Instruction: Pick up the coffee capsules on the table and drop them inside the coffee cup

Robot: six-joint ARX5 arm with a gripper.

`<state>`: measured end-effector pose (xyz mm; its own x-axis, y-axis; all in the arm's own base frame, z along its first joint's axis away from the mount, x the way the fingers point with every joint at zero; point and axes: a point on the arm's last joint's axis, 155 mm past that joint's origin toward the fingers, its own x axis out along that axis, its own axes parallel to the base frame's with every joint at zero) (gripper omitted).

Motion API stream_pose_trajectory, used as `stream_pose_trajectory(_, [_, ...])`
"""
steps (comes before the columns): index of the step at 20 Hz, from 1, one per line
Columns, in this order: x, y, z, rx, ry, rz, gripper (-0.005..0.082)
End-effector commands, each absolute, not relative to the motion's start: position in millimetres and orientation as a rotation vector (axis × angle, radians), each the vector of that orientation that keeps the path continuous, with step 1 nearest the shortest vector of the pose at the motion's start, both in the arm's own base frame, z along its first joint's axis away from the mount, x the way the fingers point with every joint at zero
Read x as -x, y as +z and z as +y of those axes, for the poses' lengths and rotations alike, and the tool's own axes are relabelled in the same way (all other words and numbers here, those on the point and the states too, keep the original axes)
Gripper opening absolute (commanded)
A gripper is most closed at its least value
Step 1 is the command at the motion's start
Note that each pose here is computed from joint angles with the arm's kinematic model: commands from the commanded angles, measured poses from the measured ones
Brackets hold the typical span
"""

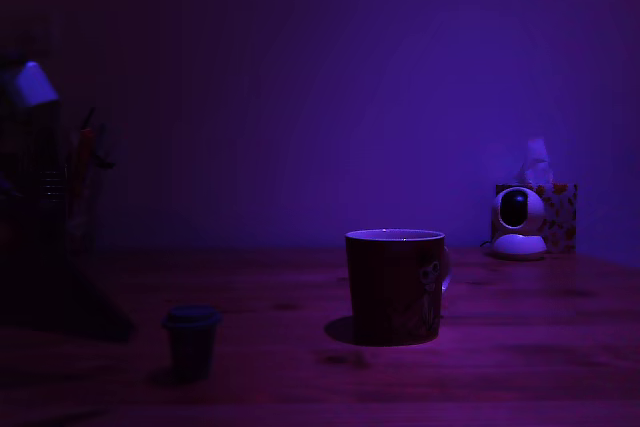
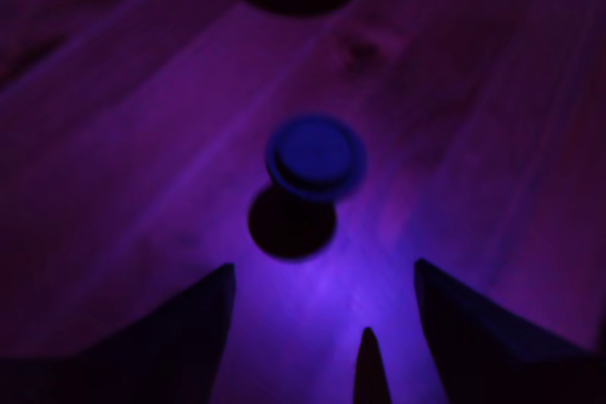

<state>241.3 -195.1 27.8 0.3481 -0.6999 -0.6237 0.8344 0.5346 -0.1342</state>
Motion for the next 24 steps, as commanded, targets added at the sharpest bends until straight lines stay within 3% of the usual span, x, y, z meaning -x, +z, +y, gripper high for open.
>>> stream_pose_trajectory(1, [-238.5,19.3,-196.9,-0.226,-1.024,0.694,0.0551])
stream_pose_trajectory(10, [-245.5,-3.8,-209.4,-0.205,-1.08,0.676,0.0551])
stream_pose_trajectory(15, [-246.9,-3.0,-222.6,-0.211,-1.121,0.623,0.0551])
stream_pose_trajectory(24, [-237.9,-1.5,-232.6,-0.207,-1.17,0.617,0.0551])
